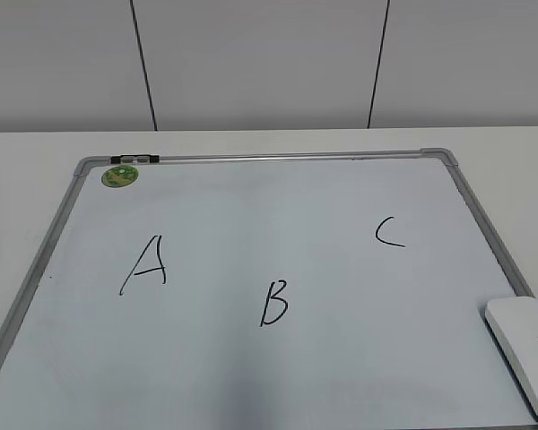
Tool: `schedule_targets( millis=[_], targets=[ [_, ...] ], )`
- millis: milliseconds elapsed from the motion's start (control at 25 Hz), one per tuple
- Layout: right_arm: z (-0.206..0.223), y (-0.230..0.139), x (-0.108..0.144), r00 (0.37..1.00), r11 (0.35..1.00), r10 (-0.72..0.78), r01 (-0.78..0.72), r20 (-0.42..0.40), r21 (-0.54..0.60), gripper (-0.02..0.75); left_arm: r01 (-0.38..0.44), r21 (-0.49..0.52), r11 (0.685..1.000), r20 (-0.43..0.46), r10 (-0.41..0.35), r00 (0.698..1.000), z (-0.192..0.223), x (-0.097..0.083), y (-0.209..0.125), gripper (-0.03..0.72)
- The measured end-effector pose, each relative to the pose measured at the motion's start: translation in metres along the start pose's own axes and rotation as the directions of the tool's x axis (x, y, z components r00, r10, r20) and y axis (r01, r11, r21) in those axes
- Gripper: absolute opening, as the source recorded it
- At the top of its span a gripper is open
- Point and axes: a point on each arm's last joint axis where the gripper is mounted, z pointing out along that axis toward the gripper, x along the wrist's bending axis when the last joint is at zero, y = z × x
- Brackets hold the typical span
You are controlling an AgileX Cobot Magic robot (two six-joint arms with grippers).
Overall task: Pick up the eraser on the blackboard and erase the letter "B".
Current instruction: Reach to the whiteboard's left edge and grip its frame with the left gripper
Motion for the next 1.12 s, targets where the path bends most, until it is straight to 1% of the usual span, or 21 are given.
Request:
schedule_targets(
  millis=[360, 480, 600, 840, 1000, 1120],
  targets=[
    [0.0, 0.0, 0.0, 1.0, 1.0, 0.0, 0.0, 0.0, 0.0, 0.59, 0.0, 0.004, 1.0, 0.0, 0.0, 1.0, 0.001, 0.0, 0.0, 0.241],
    [0.0, 0.0, 0.0, 1.0, 1.0, 0.0, 0.0, 0.0, 0.0, 0.59, -0.001, 0.003, 1.0, 0.0, 0.001, 1.0, 0.0, 0.0, 0.007, 0.24],
    [0.0, 0.0, 0.0, 1.0, 1.0, 0.0, 0.0, 0.0, 0.0, 0.59, -0.003, 0.017, 1.0, 0.0, 0.003, 1.0, 0.003, -0.002, 0.024, 0.241],
    [0.0, 0.0, 0.0, 1.0, 1.0, 0.0, 0.0, 0.0, 0.0, 0.59, -0.009, 0.117, 0.993, -0.003, 0.01, 1.0, 0.021, -0.004, 0.059, 0.241],
    [0.0, 0.0, 0.0, 1.0, 1.0, 0.0, 0.0, 0.0, 0.0, 0.59, -0.007, 0.19, 0.982, 0.003, 0.007, 1.0, 0.039, -0.008, 0.088, 0.241],
    [0.0, 0.0, 0.0, 1.0, 1.0, 0.0, 0.0, 0.0, 0.0, 0.59, -0.005, 0.253, 0.968, 0.007, 0.004, 1.0, 0.059, -0.011, 0.11, 0.241]
  ],
)
